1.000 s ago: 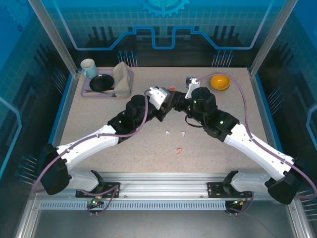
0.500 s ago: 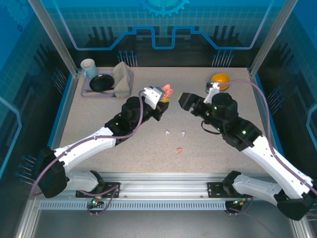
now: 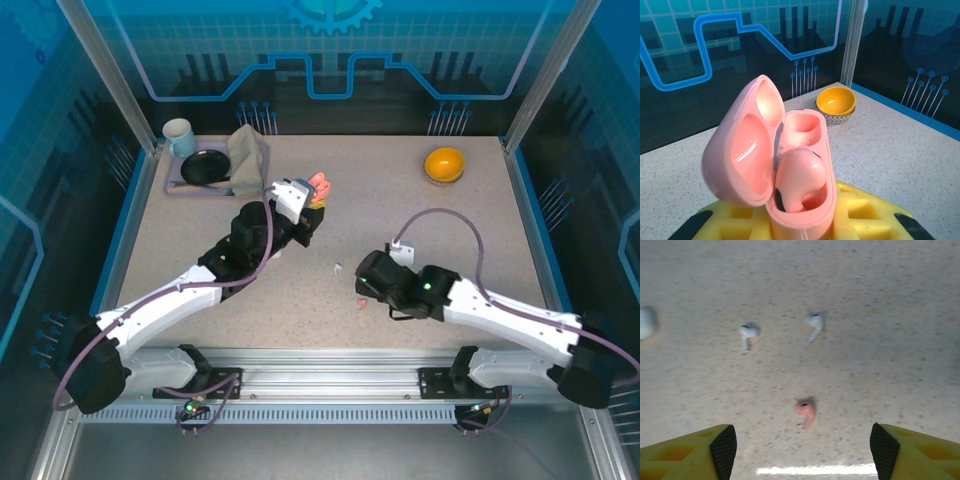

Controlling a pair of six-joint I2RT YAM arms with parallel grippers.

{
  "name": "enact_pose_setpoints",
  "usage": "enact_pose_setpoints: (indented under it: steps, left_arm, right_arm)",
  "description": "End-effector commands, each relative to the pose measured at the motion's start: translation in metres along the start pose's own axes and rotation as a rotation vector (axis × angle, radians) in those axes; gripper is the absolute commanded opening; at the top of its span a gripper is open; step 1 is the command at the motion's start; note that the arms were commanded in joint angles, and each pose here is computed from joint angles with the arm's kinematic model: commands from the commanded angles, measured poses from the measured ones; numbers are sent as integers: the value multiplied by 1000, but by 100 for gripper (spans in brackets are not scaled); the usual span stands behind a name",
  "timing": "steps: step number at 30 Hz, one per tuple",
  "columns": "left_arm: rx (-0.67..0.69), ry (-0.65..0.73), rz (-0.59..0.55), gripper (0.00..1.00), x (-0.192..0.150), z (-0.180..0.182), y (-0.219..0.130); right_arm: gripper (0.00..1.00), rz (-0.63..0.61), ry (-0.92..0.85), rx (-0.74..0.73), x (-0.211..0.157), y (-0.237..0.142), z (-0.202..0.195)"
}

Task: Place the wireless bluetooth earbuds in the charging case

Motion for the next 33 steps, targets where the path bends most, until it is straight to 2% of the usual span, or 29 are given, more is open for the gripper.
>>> enact_pose_setpoints:
  steps: [1, 3, 7, 14, 20, 33]
  left_arm:
    - [13, -29, -34, 0, 4, 4, -6]
    - [17, -33, -38, 0, 4, 5, -6]
    - [22, -29, -44, 0, 5, 7, -9]
    - [34, -20, -51, 0, 8, 11, -18]
    - [42, -22, -51, 0, 6, 15, -21]
    - [47, -28, -44, 0, 4, 17, -21]
  right_arm:
    - [72, 59, -47, -211, 8, -2, 3]
    - [69, 147, -101, -292, 8, 11, 16]
    - [65, 251, -142, -321, 2, 38, 38]
    - [59, 326, -128, -279, -6, 71, 51]
    - [55, 366, -118, -174, -11, 94, 53]
    - [52, 429, -114, -213, -20, 123, 42]
Point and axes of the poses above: each hand's point on the last joint's axis, 136 mm out from that joint toward the fingers, its own y axis out along the fingers, its own z axis along the line the jaws close on, x = y × z, the point moved 10 cm from there along -y, back along the fingers, and after that the axes turned 10 degrees about -y, right-handed, at the moved point
